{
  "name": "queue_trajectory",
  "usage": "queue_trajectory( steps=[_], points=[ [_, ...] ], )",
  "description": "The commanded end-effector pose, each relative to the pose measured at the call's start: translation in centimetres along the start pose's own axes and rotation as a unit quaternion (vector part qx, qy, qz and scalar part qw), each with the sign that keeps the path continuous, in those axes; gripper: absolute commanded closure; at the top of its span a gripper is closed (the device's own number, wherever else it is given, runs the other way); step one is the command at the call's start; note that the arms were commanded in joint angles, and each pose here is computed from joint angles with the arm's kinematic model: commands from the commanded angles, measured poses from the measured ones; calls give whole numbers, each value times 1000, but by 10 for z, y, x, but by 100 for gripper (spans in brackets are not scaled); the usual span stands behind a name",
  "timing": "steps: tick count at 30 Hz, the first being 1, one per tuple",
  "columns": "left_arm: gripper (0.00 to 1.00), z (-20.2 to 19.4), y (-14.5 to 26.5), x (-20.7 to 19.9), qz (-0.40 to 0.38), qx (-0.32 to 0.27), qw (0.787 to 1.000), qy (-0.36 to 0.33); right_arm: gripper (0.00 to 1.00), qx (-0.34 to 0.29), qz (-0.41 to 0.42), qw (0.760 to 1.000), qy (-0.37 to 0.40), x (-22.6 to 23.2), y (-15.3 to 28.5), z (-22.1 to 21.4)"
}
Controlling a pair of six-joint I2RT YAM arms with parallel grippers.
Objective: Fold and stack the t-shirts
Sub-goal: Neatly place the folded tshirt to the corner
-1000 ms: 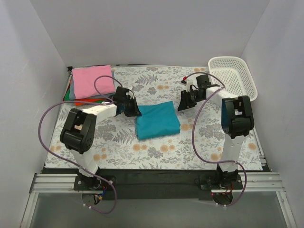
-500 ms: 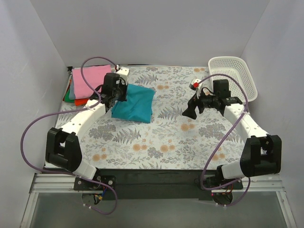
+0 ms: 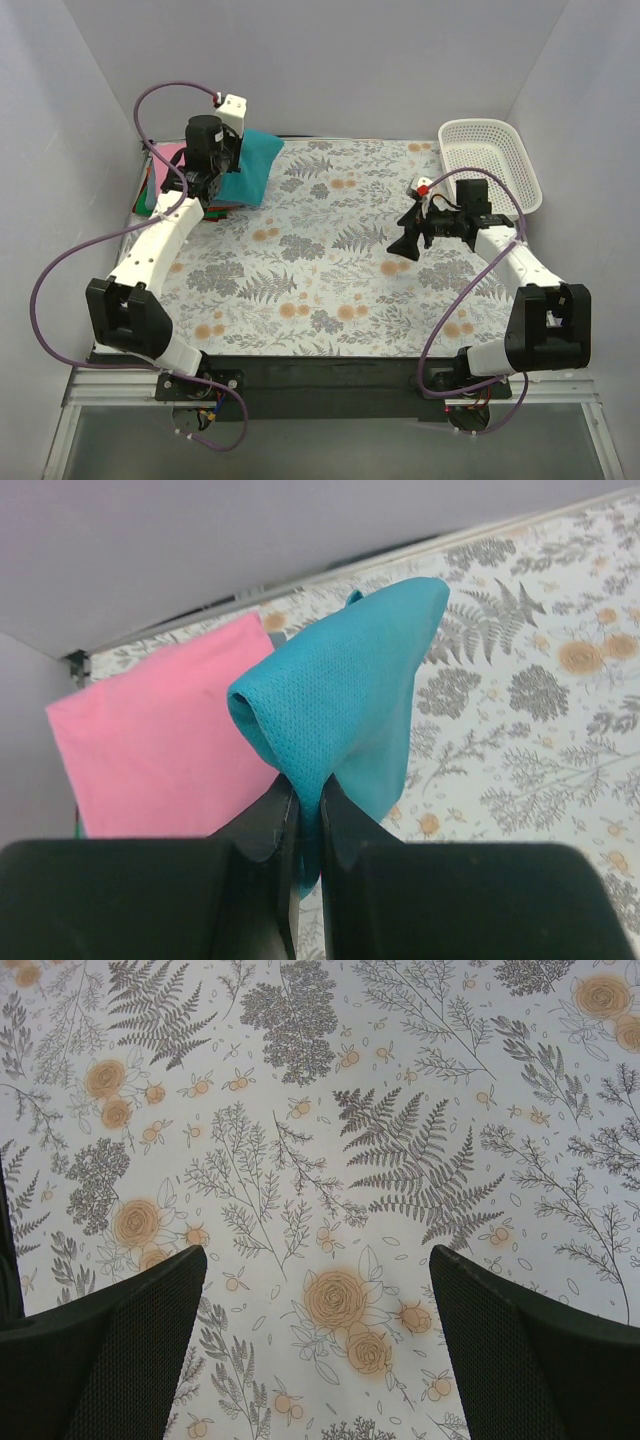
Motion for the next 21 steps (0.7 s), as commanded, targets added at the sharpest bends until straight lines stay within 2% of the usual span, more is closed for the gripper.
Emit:
queue_trajectory(
  steps=[1,14,21],
  points=[
    [100,30,6,22,29,-33,999,-10,2,-27,6,999,29,3,6,8],
    [100,54,-5,82,74,-54,995,31,2,-26,8,1000,14,0,6,2],
    [100,33,-35,115,90,-28,993,71,2,-29,5,1000,7,-4,9,-1]
  ],
)
Point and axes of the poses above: each gripper's point midway between its finger pads, its own y axis back along the fingers, its own x axis along the line the jaws close on, z = x × y, the point moved 3 cm from there along y, back along the fingers, and after that the axes turned 1 degree about y, right-handed, at the moved point
